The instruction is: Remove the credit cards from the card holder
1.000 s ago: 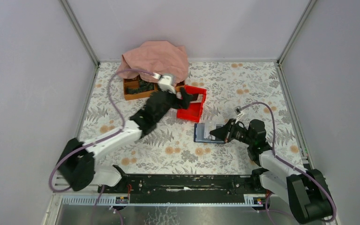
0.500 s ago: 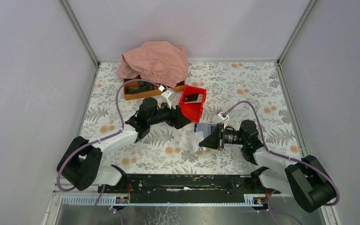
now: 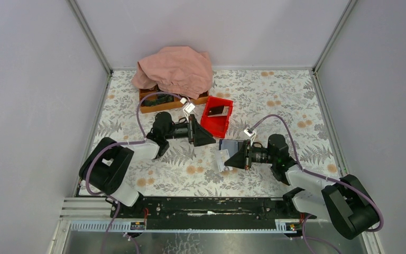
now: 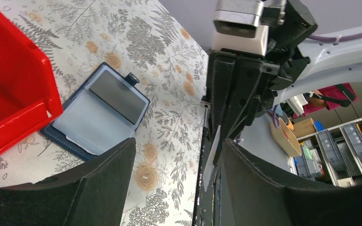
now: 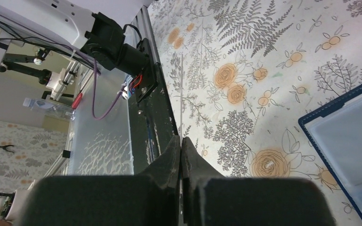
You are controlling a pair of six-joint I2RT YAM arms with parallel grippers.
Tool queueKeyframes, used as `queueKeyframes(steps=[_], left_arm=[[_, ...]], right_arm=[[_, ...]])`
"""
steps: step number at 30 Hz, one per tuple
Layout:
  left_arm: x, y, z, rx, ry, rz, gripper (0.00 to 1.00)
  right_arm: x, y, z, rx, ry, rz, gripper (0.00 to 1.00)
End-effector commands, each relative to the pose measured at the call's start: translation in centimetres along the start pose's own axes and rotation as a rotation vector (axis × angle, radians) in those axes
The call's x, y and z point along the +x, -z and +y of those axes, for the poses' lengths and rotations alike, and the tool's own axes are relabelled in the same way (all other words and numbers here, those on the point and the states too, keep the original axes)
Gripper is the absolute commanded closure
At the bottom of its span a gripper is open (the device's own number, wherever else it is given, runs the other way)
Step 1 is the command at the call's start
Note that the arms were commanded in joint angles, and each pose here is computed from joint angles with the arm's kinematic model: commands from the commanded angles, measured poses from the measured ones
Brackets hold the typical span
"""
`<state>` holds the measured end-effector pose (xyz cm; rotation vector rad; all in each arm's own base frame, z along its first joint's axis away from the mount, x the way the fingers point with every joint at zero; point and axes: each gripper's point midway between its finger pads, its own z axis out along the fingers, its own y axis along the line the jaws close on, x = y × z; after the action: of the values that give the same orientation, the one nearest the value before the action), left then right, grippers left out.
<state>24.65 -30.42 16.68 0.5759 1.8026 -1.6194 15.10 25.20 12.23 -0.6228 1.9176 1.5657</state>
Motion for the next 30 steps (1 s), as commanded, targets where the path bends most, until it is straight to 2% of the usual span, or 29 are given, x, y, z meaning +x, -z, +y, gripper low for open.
queueKeyframes(steps=[1,6,10,14,21,24,28,30], left_arm=[[-0.7,0.0,-1.9,0.091,-0.064,0.001,0.27],[0.6,-1.1,-3.1,0.156,-0.05,0.06,0.33],[1.8,-1.5,-3.0,0.15,-0.028,0.108,0.46],[3.0,-1.9,-2.4,0.117,-0.023,0.148,0.46],[4.0,-2.6,-1.1,0.054,-0.016,0.196,0.52],[4.3,-3.0,-1.3,0.073,-0.007,0.214,0.53],[5.1,-3.3,-1.4,0.088,-0.004,0.246,0.74],[5.5,-3.5,-1.8,0.112,-0.003,0.265,0.79]], right_arm=[[-1.7,-0.5,-0.1,0.02,0.069,-0.028,1.0],[-1.8,-0.5,-0.6,0.046,0.064,-0.029,1.0],[-1.8,-0.5,-0.8,0.061,0.067,-0.033,1.0],[-1.7,-0.5,-0.9,0.067,0.063,-0.032,1.0],[-1.8,-0.4,-1.0,0.075,0.065,-0.035,1.0],[-1.8,-0.4,-1.0,0.077,0.064,-0.036,1.0],[-1.8,-0.5,-1.1,0.08,0.063,-0.036,1.0],[-1.9,-0.4,-1.2,0.086,0.066,-0.04,1.0]])
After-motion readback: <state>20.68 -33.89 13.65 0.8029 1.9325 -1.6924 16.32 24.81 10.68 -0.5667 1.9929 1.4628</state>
